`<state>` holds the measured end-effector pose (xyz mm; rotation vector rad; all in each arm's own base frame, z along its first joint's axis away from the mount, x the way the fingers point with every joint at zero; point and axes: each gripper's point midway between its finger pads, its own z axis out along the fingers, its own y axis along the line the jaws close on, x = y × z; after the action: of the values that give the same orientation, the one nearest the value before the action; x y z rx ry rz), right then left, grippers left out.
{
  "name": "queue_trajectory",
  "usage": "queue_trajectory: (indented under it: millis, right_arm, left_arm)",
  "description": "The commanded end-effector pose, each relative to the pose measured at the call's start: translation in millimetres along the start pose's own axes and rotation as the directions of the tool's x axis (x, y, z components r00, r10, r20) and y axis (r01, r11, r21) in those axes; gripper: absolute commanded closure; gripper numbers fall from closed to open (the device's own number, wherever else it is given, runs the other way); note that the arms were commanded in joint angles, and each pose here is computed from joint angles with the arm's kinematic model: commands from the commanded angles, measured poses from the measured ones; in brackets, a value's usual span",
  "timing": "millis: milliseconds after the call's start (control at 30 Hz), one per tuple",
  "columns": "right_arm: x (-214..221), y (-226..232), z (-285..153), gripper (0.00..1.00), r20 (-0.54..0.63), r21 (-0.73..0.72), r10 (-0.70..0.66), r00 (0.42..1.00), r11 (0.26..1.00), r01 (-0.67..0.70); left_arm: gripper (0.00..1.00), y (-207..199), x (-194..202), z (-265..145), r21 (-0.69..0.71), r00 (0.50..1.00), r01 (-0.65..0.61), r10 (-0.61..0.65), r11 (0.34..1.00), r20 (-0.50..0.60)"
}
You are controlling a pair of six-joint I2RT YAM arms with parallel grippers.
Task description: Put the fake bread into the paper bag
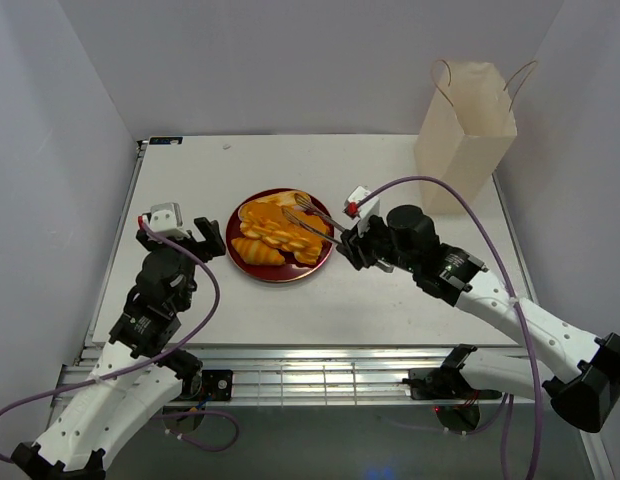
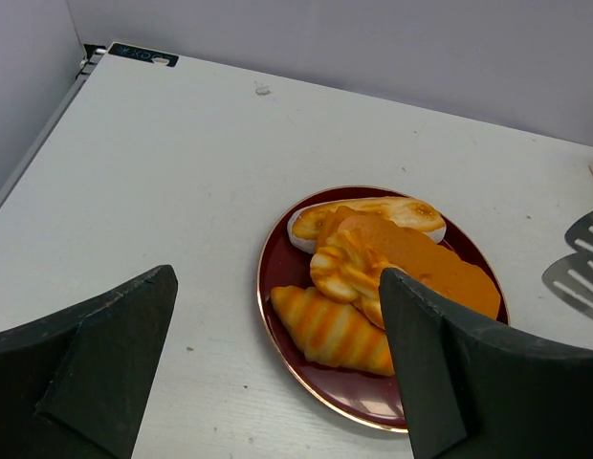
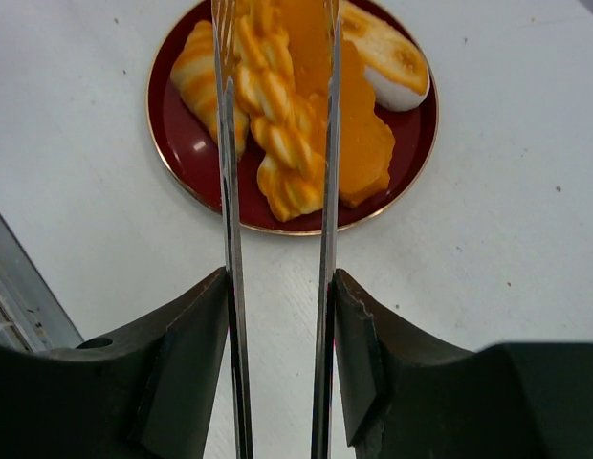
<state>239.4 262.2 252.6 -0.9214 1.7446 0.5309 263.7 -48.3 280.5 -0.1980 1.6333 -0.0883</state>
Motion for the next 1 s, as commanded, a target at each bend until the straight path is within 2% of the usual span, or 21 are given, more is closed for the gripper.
queue_trajectory:
  millis: [0, 200, 500, 967]
  right_arm:
    - [0.7, -6.8, 6.5, 0.49, 0.013, 0.062, -0.05, 0.999, 0.997, 0.049]
    - [46.7, -3.8, 28.9, 0.48, -0.134, 0.07, -0.105, 0.985, 0.991, 0.115]
    - [68.9, 9.1, 56.5, 0.49, -0.242, 0.065, -0.183, 0.953, 0.977, 0.204]
    - [49.9, 10.2, 74.9, 0.5, -0.21, 0.081, -0.209, 0.955, 0.97, 0.23]
  left_arm:
    - [0.03, -1.9, 2.6, 2.4, 0.001, 1.0, -0.002, 0.002, 1.0, 0.0]
    - [0.03, -2.8, 7.8, 5.7, -0.003, 1.0, -0.015, 0.015, 1.0, -0.018]
    - [0.03, -4.1, 11.6, 7.2, 0.001, 0.999, -0.022, 0.022, 1.0, -0.031]
    - [0.03, -7.6, 7.1, 4.6, 0.025, 1.0, -0.007, 0.007, 1.0, -0.019]
